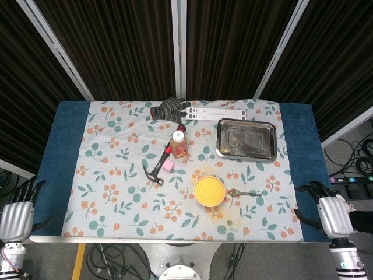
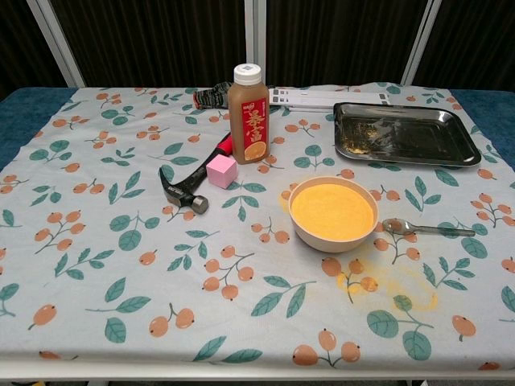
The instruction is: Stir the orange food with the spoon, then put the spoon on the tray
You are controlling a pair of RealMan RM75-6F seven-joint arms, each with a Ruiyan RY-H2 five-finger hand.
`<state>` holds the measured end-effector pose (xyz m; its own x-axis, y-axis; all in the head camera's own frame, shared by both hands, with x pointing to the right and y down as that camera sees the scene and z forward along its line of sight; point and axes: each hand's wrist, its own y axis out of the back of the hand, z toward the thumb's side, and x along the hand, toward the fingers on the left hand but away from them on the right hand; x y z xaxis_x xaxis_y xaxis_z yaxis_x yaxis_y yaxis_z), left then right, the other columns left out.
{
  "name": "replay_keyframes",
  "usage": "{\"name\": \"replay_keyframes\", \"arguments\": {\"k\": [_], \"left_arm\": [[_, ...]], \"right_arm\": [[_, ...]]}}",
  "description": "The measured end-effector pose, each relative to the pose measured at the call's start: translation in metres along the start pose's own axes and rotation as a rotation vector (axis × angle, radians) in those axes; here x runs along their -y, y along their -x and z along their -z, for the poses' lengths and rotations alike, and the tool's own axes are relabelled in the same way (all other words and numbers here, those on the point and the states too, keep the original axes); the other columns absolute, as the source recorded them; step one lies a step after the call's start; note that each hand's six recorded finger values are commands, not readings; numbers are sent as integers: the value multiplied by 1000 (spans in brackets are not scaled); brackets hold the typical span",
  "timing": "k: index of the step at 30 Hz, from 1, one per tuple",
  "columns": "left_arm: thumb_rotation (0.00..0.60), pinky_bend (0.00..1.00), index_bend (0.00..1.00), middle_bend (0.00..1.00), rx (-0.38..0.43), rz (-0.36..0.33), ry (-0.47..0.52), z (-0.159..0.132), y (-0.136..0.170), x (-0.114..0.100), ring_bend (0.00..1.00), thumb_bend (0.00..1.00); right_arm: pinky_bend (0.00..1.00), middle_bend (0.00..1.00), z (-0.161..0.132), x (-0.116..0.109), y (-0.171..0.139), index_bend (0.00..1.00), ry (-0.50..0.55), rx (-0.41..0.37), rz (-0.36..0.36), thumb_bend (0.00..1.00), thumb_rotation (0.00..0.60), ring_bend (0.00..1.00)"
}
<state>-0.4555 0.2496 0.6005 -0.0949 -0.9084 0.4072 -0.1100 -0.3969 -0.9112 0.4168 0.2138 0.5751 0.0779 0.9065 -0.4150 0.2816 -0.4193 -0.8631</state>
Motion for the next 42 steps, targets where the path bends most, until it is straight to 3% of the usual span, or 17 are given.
{"name": "replay_keyframes", "arguments": {"k": [4,8,10,17,26,42], "left_arm": [[600,148,191,137,-10,-4,8,3,2,-1,105,57],[600,148,191,137,-20,0,20,7,4,1,106,57],[600,148,191,137,-21,2,26,7,5,2,106,57],[600,148,191,137,-30,6,46,11,6,6,106,57],[600,148,191,137,-39,25,64,14,6,12,106,57],[600,148,191,137,-58,40,86,20,9,18,106,57]], "right_arm": [[228,338,-12,12,14,383,-48,-20,-32,127,600,170],[47,241,-27,34,33,450,-89,-36,-72,215,600,24],[6,216,-32,46,42,474,-113,-41,-91,230,600,1],[0,190,-37,94,75,485,-205,-29,-186,230,600,0],[0,182,-42,133,93,485,-269,-29,-253,247,600,0],[0,182,-46,158,100,481,-343,-46,-297,300,600,0]]}}
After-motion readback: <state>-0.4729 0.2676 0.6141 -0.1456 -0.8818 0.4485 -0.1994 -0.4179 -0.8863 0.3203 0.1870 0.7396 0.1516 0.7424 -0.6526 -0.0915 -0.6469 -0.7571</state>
